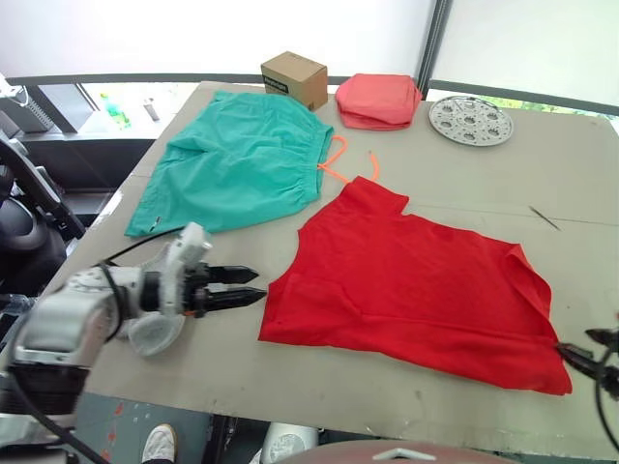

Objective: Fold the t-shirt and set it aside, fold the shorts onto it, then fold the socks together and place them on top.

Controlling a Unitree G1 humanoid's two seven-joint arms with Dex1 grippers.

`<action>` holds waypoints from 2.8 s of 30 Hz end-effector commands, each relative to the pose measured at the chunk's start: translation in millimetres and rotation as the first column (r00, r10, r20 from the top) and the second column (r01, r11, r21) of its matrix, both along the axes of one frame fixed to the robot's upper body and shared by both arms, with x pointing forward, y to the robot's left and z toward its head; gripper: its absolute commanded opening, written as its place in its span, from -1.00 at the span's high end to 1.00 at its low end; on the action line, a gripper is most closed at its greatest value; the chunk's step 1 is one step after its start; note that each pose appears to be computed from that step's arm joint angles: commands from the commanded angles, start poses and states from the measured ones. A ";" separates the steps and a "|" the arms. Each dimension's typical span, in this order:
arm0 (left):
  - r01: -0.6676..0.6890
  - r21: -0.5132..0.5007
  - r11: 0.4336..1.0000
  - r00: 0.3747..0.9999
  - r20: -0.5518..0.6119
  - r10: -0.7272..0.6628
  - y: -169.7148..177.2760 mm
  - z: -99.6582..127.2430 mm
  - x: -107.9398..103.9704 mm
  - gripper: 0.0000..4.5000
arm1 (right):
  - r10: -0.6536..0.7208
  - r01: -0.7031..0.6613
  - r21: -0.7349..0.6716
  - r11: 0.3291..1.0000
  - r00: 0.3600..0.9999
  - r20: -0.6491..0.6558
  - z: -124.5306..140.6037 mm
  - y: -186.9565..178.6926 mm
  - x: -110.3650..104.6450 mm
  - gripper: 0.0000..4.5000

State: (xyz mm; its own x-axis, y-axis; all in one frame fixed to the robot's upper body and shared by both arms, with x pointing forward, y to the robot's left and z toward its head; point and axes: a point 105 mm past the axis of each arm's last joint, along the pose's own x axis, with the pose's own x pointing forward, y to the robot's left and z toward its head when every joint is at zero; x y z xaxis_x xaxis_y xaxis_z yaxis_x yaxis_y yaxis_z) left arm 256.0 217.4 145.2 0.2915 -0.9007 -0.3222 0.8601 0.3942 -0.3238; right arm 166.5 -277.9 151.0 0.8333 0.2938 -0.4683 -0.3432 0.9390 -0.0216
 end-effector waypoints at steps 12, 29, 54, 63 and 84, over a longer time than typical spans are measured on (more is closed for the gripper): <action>0.229 -0.050 0.972 0.972 0.061 -0.226 -128.1 -70.6 -11.4 0.99 | 0.415 -0.412 0.244 0.878 0.909 0.042 -79.1 167.6 13.0 1.00; -0.003 0.122 0.993 0.998 0.064 -0.005 -56.0 -122.5 6.7 0.99 | -0.591 0.545 0.315 0.777 0.804 0.068 -114.0 -39.3 -25.7 1.00; -0.169 0.030 0.985 0.889 0.437 0.139 -91.1 25.3 96.7 1.00 | -0.238 0.259 -0.264 0.929 0.965 0.110 -42.4 29.3 146.2 -0.41; -0.266 0.105 0.958 0.889 0.412 0.202 -91.6 21.7 140.8 1.00 | -0.390 0.398 -0.235 0.887 0.917 0.083 -42.2 17.9 131.7 -0.41; -0.259 0.114 0.959 0.942 0.249 0.224 -123.8 18.0 188.4 0.70 | -0.006 0.028 -0.101 0.994 0.977 0.214 -2.2 96.6 94.6 1.00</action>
State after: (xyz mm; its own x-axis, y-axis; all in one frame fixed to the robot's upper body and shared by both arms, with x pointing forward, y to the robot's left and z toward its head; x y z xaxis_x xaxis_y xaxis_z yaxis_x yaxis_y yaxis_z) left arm 440.6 95.0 145.0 0.5668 -0.7352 -0.3718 0.7661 0.6363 -0.0903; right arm 266.1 -190.9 131.4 0.9095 0.1766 -0.3763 -0.2548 0.9521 -0.1691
